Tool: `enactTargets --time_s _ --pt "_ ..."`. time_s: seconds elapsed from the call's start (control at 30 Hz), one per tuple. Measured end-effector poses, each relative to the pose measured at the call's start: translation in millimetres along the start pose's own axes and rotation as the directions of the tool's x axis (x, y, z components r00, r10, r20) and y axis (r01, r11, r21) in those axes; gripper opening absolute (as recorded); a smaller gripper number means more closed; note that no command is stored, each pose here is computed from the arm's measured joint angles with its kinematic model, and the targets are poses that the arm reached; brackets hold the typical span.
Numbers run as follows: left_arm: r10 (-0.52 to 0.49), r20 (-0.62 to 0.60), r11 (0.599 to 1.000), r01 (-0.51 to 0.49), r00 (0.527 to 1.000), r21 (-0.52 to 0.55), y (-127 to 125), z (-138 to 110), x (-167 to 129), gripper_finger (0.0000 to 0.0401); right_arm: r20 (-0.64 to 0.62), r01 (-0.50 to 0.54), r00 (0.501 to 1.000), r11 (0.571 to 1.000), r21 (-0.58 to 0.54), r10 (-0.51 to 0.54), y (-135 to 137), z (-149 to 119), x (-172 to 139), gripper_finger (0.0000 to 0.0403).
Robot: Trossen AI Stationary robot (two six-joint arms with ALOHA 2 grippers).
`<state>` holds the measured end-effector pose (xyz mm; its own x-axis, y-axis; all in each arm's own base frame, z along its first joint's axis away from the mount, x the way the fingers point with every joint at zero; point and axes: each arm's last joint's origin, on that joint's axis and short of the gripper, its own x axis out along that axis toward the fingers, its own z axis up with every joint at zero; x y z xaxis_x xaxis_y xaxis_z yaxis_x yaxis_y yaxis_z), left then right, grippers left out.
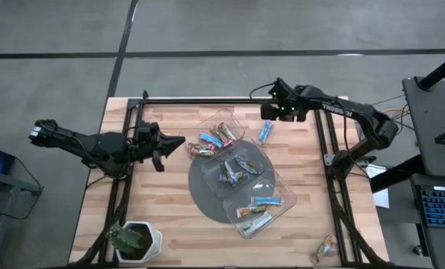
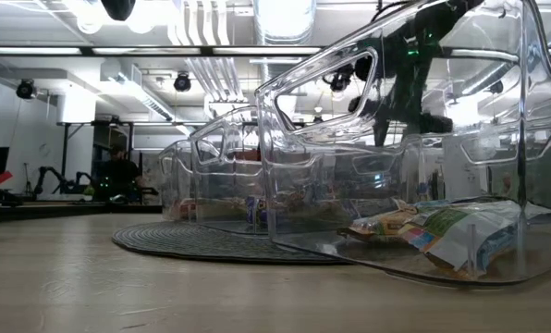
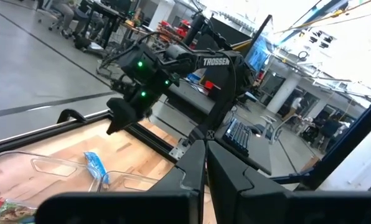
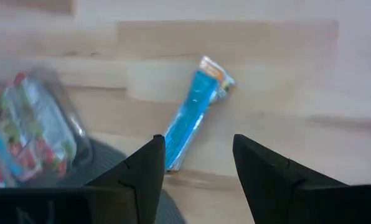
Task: Pick and place Granola Bars by type
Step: Put the yellow granola bar into the bottom transparent bin
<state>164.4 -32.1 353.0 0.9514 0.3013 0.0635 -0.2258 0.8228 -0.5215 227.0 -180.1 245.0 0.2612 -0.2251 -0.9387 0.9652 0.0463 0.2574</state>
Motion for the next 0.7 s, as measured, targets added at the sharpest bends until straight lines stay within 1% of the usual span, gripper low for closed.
enactTargets --time_s 0.1,0.2,0.33,0.53,0.7 --pt "0.001 0.000 1.000 -0.001 1.000 -0.001 0.0 0.0 0.0 0.0000 -0.020 0.026 1.000 0.995 0.097 -0.024 -3.1 -4.1 7.2 0.0180" --pt "0.001 -0.001 1.000 -0.001 1.000 -0.001 0.0 -0.2 0.0 0.0000 -0.034 0.060 0.998 0.988 0.144 -0.055 -7.2 -9.2 17.2 0.0178" --pt "0.005 -0.009 1.000 -0.005 1.000 0.005 0.5 -1.0 -0.1 0.0000 -0.047 0.077 0.996 0.982 0.171 -0.070 -10.8 -13.0 31.2 0.0178" --pt "0.007 -0.013 1.000 -0.007 1.000 0.007 0.7 -1.4 -0.1 0.0000 -0.046 0.053 0.998 0.982 0.182 -0.046 -7.9 -11.8 50.1 0.0176" --pt "0.007 -0.012 1.000 -0.007 1.000 -0.015 0.7 -1.4 -0.1 0.0000 -0.081 0.084 0.994 0.980 0.180 -0.071 -6.2 -11.0 67.5 0.0175"
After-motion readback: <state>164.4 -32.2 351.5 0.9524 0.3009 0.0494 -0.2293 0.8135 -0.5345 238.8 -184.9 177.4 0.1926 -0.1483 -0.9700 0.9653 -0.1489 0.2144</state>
